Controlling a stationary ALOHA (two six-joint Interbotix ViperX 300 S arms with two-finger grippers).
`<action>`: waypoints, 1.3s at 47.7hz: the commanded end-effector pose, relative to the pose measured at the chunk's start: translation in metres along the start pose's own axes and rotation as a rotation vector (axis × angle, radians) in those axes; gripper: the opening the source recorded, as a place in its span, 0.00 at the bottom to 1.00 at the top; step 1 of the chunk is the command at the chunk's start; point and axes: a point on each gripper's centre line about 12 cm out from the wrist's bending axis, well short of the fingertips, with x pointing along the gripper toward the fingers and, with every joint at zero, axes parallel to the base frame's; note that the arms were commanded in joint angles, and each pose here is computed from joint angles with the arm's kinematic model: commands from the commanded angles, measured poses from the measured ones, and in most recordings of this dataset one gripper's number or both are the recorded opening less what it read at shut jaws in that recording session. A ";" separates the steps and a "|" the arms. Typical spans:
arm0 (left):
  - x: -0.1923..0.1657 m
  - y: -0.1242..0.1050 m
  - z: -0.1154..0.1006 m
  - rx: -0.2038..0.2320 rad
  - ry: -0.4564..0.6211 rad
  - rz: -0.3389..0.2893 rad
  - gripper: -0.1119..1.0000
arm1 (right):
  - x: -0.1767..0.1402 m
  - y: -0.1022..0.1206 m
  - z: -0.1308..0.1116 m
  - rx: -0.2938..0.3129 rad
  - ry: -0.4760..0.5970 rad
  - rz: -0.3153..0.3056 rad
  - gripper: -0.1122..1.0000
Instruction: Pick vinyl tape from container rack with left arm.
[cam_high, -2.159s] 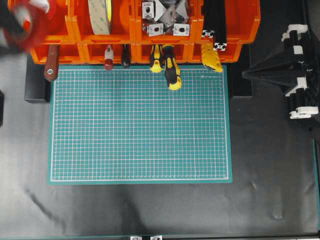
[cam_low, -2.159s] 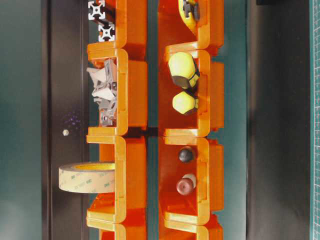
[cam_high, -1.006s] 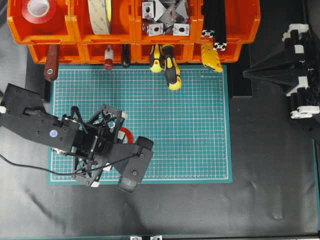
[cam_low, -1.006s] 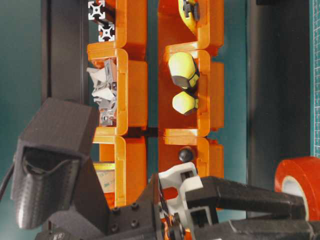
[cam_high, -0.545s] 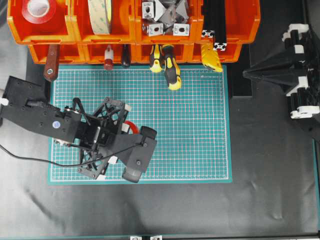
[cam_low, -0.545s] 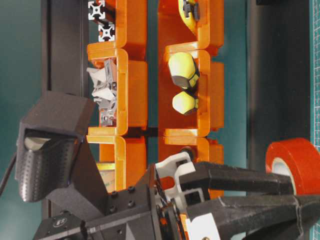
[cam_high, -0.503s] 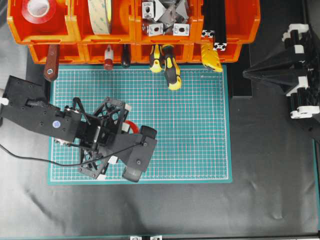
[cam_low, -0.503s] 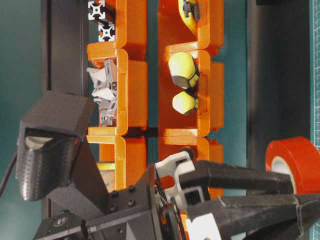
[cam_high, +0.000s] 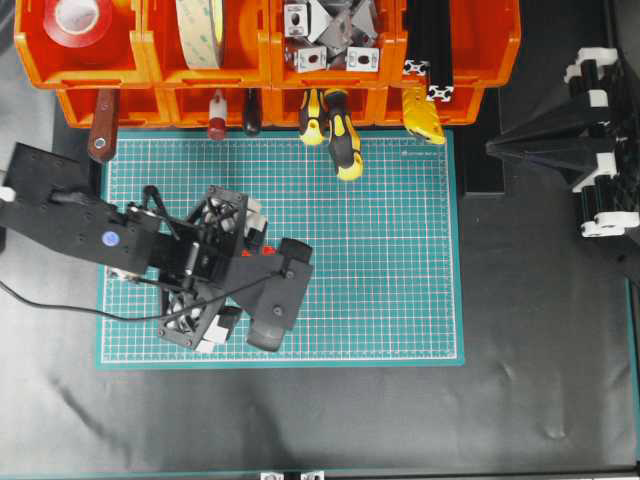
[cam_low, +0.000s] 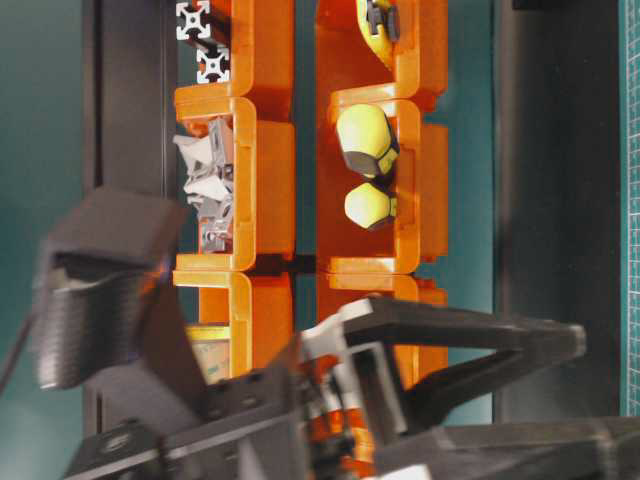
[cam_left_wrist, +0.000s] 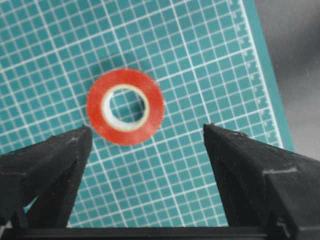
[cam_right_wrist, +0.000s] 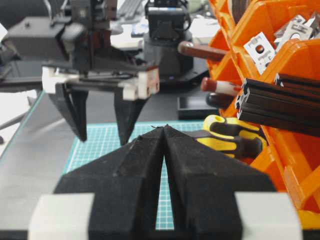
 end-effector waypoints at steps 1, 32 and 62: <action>-0.035 0.004 0.006 -0.022 -0.091 0.011 0.87 | 0.002 0.001 0.013 0.002 -0.032 0.002 0.10; -0.231 0.000 -0.090 -0.146 -0.743 0.025 0.87 | 0.000 0.001 0.007 0.001 0.014 0.002 0.10; -0.247 -0.007 -0.160 -0.170 -1.117 0.030 0.84 | -0.009 0.001 0.011 0.000 -0.014 0.003 0.10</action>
